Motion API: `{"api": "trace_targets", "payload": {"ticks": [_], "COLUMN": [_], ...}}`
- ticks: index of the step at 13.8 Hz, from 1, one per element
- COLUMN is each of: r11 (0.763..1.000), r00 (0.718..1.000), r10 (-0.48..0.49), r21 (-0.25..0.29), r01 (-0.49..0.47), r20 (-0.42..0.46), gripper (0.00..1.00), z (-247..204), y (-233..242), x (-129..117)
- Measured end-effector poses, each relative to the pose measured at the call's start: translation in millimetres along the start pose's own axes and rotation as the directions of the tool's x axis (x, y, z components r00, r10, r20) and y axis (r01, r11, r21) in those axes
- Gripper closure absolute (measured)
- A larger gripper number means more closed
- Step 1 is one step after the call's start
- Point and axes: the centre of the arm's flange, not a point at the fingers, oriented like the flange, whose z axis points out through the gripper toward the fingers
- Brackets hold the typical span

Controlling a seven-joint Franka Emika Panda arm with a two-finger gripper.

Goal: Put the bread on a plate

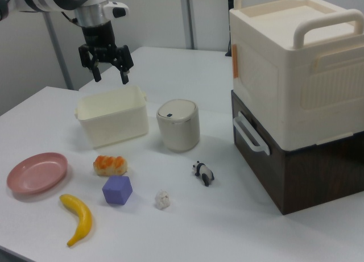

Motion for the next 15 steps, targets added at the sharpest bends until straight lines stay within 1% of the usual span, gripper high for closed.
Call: {"api": "trace_targets", "payload": {"ticks": [2, 15], "r11": [1.0, 1.0], "r00": [1.0, 1.0], "r10": [0.0, -0.024], "r21": [0.01, 0.01], "r01": [0.0, 0.024], "r20": [-0.001, 0.013], "gripper": [0.0, 0.0], "z": [0.0, 6.5], "y": [-1.1, -10.7], "x": [0.1, 0.5]}}
